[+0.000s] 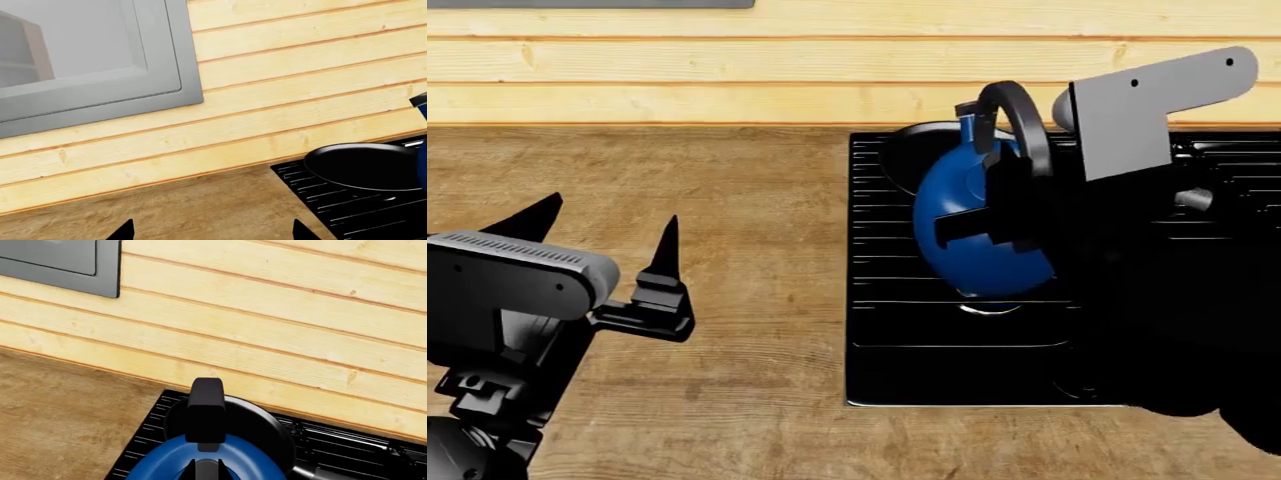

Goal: Pick the kettle from the counter and place it on a stove burner. Then turn the burner on.

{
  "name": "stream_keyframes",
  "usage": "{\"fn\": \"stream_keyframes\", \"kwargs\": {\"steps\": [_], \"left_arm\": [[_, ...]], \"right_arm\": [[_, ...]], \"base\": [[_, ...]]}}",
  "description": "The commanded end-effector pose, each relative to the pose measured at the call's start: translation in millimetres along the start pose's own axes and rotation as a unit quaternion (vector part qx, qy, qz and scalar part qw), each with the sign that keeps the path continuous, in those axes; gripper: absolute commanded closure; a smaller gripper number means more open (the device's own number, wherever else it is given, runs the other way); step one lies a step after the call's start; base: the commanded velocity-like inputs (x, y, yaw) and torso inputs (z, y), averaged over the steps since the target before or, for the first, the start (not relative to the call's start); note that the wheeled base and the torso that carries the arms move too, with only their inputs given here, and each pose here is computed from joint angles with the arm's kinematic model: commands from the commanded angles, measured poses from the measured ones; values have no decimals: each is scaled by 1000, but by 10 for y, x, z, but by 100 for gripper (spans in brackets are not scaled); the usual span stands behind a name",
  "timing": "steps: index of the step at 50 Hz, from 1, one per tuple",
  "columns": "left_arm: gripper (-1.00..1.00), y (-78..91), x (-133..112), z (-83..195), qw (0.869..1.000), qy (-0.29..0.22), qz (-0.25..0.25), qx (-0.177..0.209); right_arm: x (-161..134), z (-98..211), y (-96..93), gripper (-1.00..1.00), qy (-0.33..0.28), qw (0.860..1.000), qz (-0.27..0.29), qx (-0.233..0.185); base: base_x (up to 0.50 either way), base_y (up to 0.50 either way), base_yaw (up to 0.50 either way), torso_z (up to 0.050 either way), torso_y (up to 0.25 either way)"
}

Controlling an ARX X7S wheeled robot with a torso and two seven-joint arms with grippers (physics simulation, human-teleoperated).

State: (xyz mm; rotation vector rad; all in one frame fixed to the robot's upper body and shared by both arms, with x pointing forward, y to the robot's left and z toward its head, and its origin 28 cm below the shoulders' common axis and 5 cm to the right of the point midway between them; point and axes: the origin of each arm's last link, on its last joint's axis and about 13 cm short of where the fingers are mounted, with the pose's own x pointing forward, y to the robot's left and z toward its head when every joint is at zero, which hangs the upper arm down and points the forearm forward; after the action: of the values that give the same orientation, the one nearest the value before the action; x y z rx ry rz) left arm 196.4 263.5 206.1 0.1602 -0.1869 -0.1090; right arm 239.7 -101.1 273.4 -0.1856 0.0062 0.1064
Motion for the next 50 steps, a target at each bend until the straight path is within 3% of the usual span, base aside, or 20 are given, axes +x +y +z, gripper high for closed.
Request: {"fn": "stream_keyframes", "kwargs": {"steps": [1, 23, 46, 47, 50], "left_arm": [[-100, 10, -4, 1, 1000, 0, 1, -2], [-100, 18, 15, -23, 1000, 3, 4, -1], [-100, 36, 17, -32, 1000, 3, 7, -3], [-100, 31, 12, -35, 1000, 3, 6, -3], [-100, 30, 20, -37, 1000, 3, 6, -3]], "right_arm": [[189, 6, -75, 100, -7, 999, -35, 3], [416, -227, -81, 100, 27, 999, -31, 32], [465, -369, -90, 100, 57, 997, -35, 41], [457, -363, -93, -100, 58, 997, -34, 40], [440, -360, -98, -100, 59, 997, -34, 39]], "base": [[0, 0, 0, 0, 0], [0, 0, 0, 0, 1], [0, 0, 0, 0, 0], [0, 0, 0, 0, 0], [0, 0, 0, 0, 0]]}}
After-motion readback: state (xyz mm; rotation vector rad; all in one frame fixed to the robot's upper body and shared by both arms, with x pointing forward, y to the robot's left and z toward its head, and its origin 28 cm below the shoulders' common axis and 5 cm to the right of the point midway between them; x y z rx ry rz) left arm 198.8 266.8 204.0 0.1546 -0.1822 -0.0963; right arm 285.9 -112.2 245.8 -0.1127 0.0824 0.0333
